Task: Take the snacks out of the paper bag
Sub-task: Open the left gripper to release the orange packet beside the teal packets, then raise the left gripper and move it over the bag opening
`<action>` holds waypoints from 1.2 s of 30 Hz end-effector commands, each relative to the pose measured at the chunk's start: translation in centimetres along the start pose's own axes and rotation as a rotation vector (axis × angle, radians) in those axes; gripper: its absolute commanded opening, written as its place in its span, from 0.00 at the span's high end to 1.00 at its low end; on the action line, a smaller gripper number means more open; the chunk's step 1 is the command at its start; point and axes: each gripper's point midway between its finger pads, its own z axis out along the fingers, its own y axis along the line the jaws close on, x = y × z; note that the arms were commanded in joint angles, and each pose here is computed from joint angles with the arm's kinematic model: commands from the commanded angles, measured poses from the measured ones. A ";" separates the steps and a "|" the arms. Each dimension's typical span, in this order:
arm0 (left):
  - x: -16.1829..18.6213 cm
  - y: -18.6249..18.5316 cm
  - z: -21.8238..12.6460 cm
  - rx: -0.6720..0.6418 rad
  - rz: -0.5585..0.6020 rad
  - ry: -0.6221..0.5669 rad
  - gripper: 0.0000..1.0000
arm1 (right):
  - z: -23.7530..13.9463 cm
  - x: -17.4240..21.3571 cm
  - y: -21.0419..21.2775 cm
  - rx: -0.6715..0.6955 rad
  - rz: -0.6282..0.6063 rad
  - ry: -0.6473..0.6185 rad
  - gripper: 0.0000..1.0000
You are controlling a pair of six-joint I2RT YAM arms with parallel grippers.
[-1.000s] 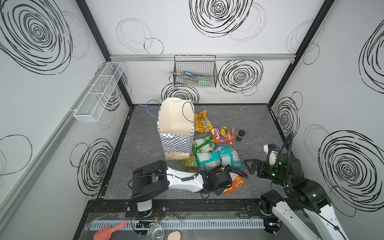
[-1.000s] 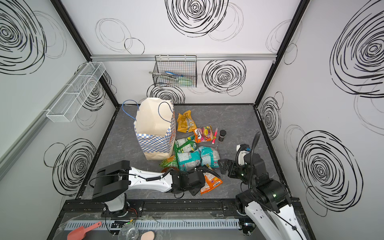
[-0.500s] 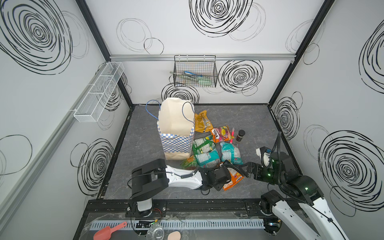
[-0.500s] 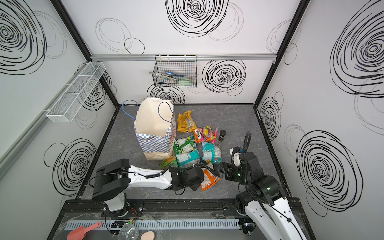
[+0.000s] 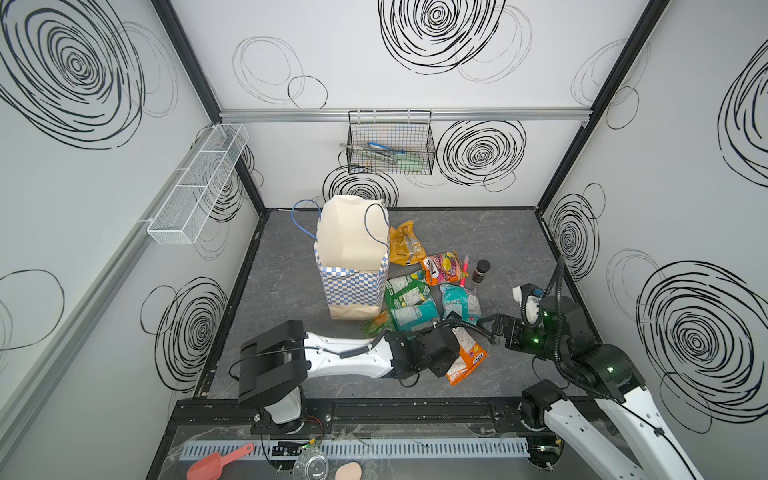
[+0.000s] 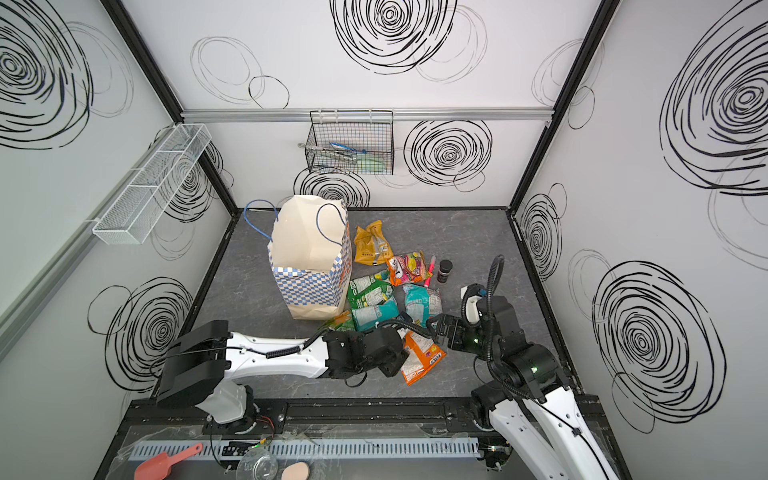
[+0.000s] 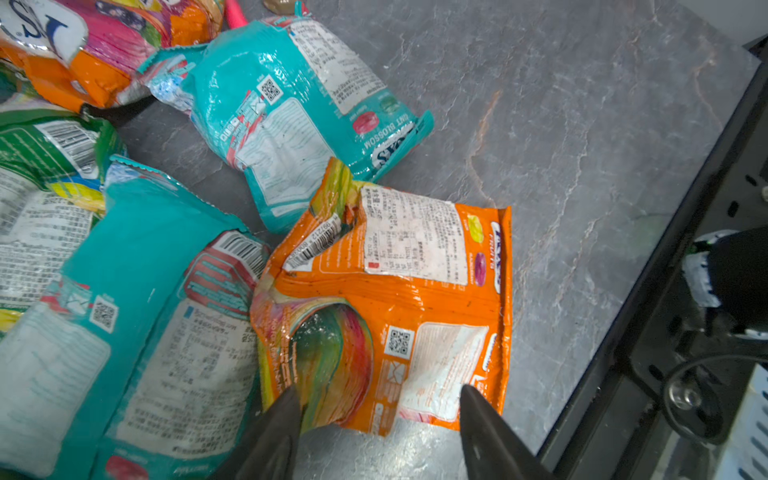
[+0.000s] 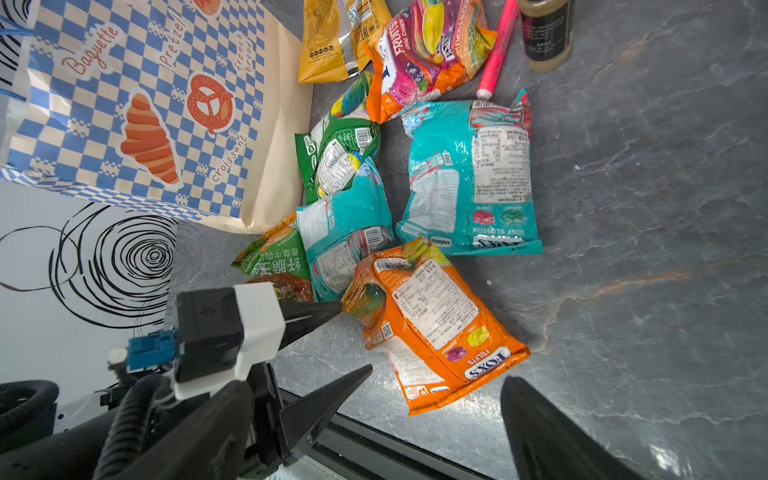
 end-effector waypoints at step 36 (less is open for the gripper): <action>-25.2 22.4 -33.3 -0.373 -0.296 -0.645 0.00 | -7.8 -11.8 16.2 -0.436 -0.277 -0.344 0.03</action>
